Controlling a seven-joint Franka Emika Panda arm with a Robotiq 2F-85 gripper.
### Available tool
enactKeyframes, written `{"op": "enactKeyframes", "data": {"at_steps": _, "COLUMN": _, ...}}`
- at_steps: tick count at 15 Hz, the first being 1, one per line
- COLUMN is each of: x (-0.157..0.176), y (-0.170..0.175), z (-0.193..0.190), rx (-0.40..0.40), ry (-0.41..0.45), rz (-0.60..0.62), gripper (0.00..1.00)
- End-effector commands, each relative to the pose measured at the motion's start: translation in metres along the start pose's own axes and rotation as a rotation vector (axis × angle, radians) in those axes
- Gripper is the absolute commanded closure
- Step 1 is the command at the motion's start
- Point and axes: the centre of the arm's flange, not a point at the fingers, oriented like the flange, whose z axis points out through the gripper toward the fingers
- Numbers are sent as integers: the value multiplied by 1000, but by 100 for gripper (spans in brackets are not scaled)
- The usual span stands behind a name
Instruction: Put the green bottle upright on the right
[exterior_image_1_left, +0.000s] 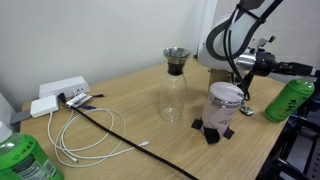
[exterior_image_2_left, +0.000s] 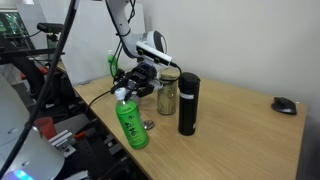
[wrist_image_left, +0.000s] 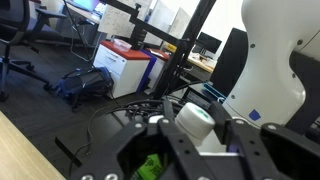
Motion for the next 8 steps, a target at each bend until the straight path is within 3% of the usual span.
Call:
{"op": "enactKeyframes", "data": {"at_steps": 1, "x": 12, "y": 17, "z": -11, "rx": -2, "ry": -9, "rz": 10, "gripper": 84}}
{"op": "enactKeyframes", "data": {"at_steps": 5, "x": 18, "y": 19, "z": -6, "rx": 3, "ry": -29, "rz": 5, "gripper": 80}}
{"op": "enactKeyframes", "data": {"at_steps": 8, "x": 19, "y": 19, "z": -3, "rx": 7, "ry": -44, "rz": 3, "gripper": 49}}
